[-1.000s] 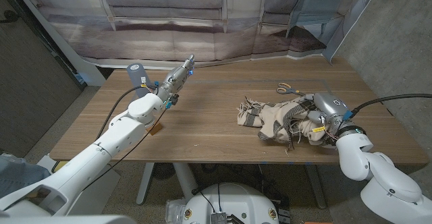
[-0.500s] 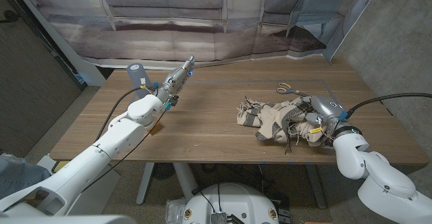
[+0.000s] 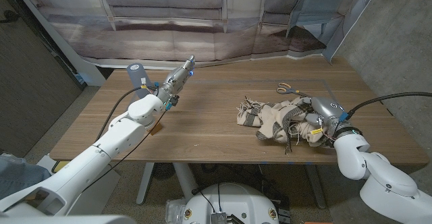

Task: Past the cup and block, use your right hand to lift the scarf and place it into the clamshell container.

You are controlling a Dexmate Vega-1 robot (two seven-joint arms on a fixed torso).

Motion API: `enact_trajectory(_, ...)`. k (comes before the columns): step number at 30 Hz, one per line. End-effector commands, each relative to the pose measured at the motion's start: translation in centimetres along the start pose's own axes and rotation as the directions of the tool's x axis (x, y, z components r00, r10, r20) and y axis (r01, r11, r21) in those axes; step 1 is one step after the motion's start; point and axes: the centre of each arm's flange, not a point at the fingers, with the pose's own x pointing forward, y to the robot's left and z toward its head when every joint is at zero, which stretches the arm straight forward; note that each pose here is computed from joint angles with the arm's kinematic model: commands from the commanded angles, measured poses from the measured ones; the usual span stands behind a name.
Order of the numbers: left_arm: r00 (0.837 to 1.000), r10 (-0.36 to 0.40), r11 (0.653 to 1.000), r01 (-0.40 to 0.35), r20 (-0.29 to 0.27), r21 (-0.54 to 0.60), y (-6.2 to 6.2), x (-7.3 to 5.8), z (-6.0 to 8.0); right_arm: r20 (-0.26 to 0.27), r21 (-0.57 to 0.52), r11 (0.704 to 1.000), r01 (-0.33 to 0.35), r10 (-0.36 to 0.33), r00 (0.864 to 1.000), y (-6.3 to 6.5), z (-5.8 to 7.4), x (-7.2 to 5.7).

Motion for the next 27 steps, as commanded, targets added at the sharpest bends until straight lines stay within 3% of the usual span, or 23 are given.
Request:
enact_trajectory(1,1.000,-0.014,1.000,0.014,0.000,0.003,-0.51,0.67,-0.05,0.002,-0.007,1.000,0.007,-0.007,1.000,-0.78,-0.74,-0.77)
enact_trajectory(13,1.000,-0.019,1.000,0.019,-0.001,0.000,-0.51,1.02,-0.09,-0.004,-0.004,1.000,-0.016,0.016,1.000,-1.12,-1.22,-0.92)
enact_trajectory(27,1.000,-0.014,1.000,0.014,-0.001,-0.002,0.02,1.04,-0.29,0.003,-0.007,0.999,-0.048,0.048,0.999,-1.47,-0.84,-0.32)
